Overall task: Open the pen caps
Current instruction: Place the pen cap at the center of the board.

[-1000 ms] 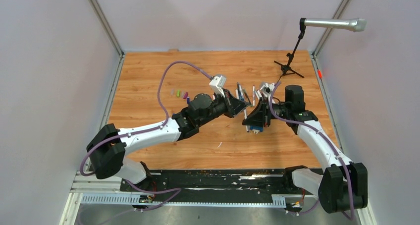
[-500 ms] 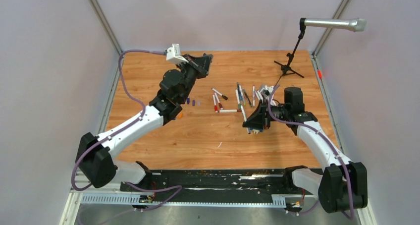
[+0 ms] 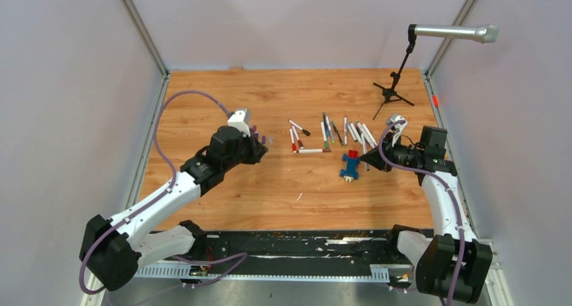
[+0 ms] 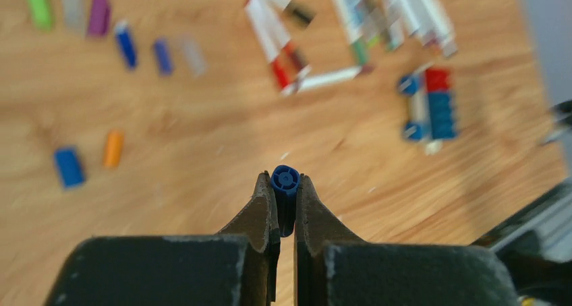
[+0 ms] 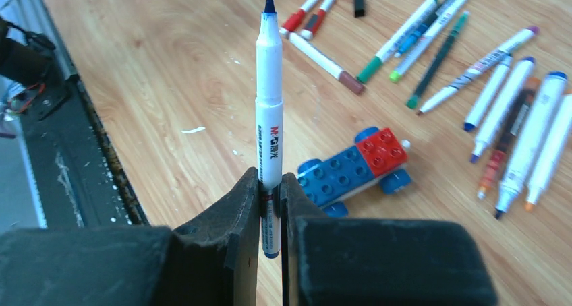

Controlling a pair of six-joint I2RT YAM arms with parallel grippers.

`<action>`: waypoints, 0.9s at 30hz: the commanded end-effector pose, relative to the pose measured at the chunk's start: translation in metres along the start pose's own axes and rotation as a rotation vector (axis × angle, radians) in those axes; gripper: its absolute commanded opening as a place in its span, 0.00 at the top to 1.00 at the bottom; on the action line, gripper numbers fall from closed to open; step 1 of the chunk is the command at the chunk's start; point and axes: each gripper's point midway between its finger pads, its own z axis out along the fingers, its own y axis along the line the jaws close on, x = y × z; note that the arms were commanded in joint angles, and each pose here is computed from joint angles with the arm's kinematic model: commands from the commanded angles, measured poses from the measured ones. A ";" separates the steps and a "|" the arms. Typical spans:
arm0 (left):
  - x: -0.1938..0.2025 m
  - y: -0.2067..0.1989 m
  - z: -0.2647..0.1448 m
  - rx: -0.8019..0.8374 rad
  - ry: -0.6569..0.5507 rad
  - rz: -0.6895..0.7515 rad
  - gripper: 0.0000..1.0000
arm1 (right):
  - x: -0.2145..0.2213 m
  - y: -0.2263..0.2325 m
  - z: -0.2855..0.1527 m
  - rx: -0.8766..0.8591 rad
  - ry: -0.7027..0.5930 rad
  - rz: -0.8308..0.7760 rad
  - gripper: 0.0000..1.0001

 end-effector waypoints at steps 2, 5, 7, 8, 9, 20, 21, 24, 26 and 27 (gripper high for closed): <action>0.072 0.086 -0.030 -0.304 0.222 0.162 1.00 | -0.005 -0.023 -0.013 0.090 -0.001 -0.061 1.00; 0.080 0.107 -0.030 -0.399 0.270 0.229 1.00 | -0.001 -0.027 -0.014 0.104 0.003 -0.045 1.00; 0.082 0.112 -0.024 -0.417 0.281 0.248 1.00 | 0.001 -0.030 -0.015 0.110 0.003 -0.037 1.00; 0.082 0.112 -0.019 -0.412 0.274 0.249 1.00 | 0.001 -0.032 -0.015 0.115 0.003 -0.034 1.00; 0.083 0.111 -0.014 -0.407 0.271 0.249 1.00 | 0.002 -0.033 -0.016 0.119 0.003 -0.031 1.00; 0.097 0.115 0.032 -0.420 0.330 0.253 0.97 | 0.005 -0.038 -0.020 0.139 -0.005 -0.013 1.00; 0.097 0.116 0.035 -0.423 0.341 0.262 0.97 | 0.005 -0.038 -0.020 0.138 -0.006 -0.013 1.00; 0.097 0.120 0.043 -0.444 0.363 0.288 0.96 | 0.006 -0.038 -0.019 0.136 -0.006 -0.012 1.00; 0.098 0.123 0.047 -0.465 0.378 0.305 0.95 | 0.006 -0.038 -0.019 0.133 -0.007 -0.012 1.00; 0.099 0.125 0.048 -0.473 0.390 0.312 0.95 | 0.005 -0.038 -0.019 0.133 -0.008 -0.012 1.00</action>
